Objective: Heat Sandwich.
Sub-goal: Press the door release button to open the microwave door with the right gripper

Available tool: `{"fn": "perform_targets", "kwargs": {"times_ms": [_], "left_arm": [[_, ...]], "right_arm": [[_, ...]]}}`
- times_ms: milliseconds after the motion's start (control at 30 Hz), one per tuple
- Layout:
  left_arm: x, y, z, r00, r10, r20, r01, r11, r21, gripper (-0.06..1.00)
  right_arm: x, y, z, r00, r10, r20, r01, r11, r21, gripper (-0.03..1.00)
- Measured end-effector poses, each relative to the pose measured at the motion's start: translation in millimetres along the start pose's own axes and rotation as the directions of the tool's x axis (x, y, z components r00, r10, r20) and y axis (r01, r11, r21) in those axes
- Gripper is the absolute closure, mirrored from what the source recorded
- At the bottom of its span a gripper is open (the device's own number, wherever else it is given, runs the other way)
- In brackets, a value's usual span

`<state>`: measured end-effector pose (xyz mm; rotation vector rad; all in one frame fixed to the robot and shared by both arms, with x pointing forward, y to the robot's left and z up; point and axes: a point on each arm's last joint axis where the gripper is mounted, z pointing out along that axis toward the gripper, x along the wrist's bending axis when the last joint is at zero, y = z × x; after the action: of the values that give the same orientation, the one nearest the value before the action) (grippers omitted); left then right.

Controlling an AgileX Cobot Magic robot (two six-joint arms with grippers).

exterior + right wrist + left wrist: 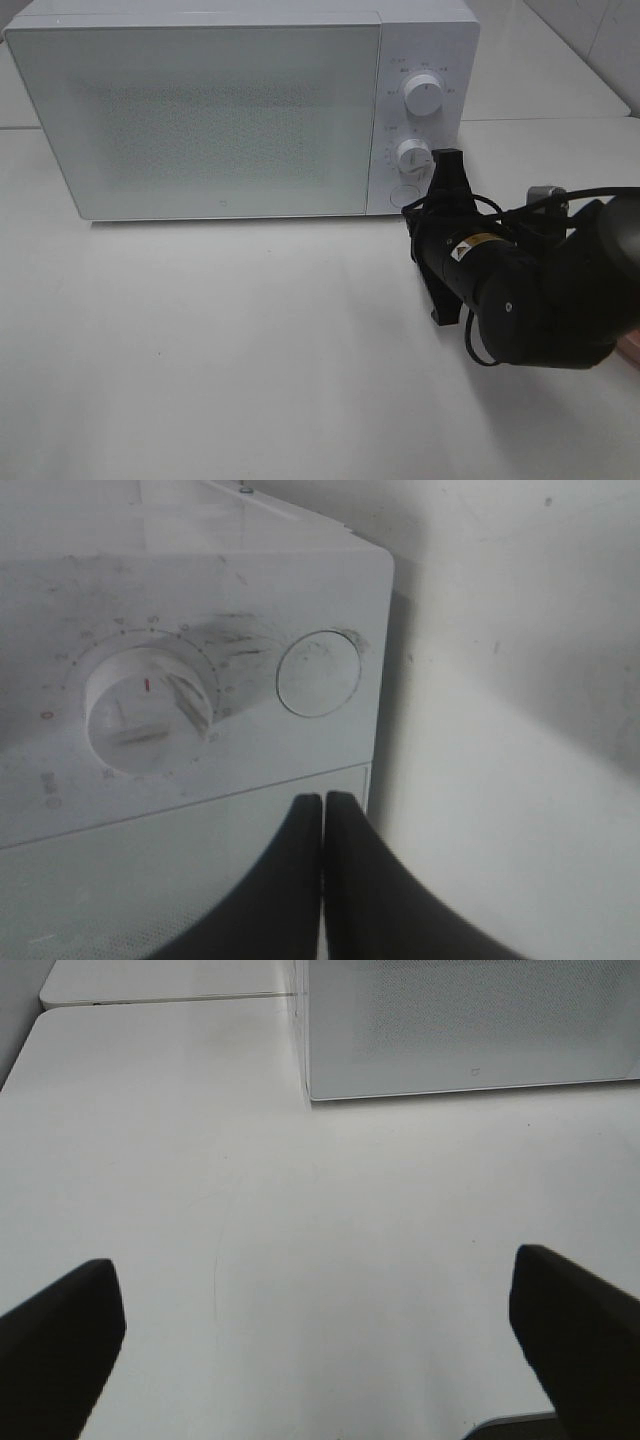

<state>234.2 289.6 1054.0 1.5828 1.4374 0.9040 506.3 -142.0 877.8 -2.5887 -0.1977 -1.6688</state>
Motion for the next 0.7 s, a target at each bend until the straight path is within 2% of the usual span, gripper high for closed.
{"fn": "perform_targets", "kwargs": {"times_ms": [133,233,400,700], "left_arm": [[0,0,0,1.000,0.000,0.000,0.000,1.000,0.000,-0.05],[0,0,0,1.000,0.000,0.000,0.000,1.000,0.000,-0.05],[0,0,0,1.000,0.000,0.000,0.000,1.000,0.000,-0.05],[0,0,0,1.000,0.000,0.000,0.000,1.000,0.000,-0.05]], "right_arm": [[3,1,14,1.000,0.001,-0.006,-0.001,1.000,-0.003,0.93],[2,3,30,1.000,0.011,0.022,-0.011,1.000,-0.010,0.93],[6,6,48,1.000,0.019,0.009,-0.019,1.000,-0.015,0.93],[7,12,68,0.999,0.043,0.029,-0.042,0.999,-0.033,0.93]]}}
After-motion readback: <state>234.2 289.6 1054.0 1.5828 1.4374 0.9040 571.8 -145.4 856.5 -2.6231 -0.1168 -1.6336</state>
